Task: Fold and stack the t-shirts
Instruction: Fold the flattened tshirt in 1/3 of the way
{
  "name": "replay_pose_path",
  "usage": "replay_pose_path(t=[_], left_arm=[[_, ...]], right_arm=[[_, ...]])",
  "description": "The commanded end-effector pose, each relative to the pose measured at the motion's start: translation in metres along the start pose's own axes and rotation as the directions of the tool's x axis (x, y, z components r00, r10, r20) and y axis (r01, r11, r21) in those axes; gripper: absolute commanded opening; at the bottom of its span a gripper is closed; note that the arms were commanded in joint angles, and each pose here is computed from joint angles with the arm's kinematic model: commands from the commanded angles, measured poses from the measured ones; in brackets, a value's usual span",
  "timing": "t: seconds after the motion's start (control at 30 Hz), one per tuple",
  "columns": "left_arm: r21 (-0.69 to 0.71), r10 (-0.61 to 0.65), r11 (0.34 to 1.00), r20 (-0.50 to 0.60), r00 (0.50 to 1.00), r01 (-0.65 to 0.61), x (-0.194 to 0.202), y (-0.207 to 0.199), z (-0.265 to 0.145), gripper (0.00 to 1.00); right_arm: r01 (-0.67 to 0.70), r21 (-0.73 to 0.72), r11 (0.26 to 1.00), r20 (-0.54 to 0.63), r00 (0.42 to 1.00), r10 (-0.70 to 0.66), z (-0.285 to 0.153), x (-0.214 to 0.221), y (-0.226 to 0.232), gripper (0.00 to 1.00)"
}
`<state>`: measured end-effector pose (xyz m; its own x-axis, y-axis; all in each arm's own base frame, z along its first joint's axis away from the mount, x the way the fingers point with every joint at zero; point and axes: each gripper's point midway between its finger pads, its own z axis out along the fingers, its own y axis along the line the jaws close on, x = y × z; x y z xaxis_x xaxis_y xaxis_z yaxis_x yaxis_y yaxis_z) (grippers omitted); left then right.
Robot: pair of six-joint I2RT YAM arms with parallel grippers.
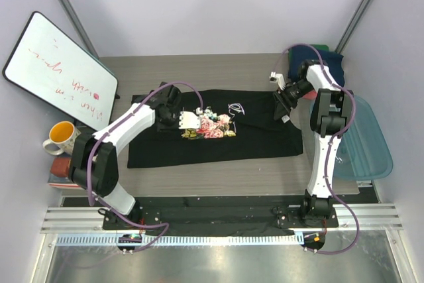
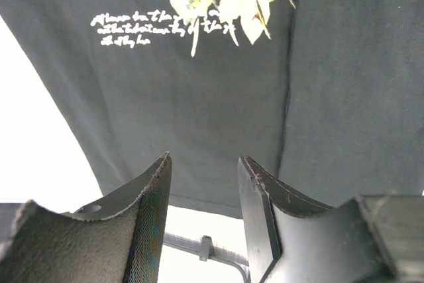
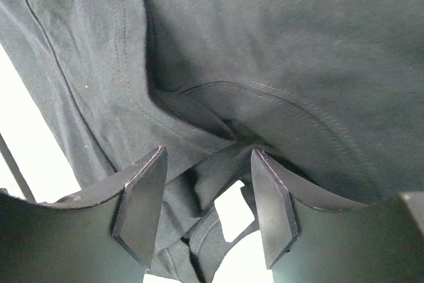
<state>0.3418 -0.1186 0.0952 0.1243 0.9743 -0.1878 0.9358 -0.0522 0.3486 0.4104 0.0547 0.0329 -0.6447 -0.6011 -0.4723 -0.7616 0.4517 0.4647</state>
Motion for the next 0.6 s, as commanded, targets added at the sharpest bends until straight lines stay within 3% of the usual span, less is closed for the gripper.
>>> replay_pose_path(t=[0.0, 0.23, 0.57], left_arm=[[0.006, 0.016, 1.000, -0.020, 1.000, -0.016, -0.001, 0.005, -0.006, 0.46], [0.014, 0.011, 1.000, -0.017, 1.000, -0.011, -0.005, 0.004, -0.002, 0.46], [0.017, 0.017, 1.000, -0.009, 1.000, -0.017, -0.006, 0.004, 0.000, 0.45]], right_arm=[[0.037, -0.011, 0.999, 0.052, 0.998, -0.037, -0.009, -0.013, 0.001, 0.58], [0.028, -0.034, 0.999, 0.044, 0.999, -0.027, -0.004, -0.008, 0.004, 0.46], [0.084, 0.008, 0.996, 0.058, 0.995, -0.084, -0.018, -0.025, 0.011, 0.49]])
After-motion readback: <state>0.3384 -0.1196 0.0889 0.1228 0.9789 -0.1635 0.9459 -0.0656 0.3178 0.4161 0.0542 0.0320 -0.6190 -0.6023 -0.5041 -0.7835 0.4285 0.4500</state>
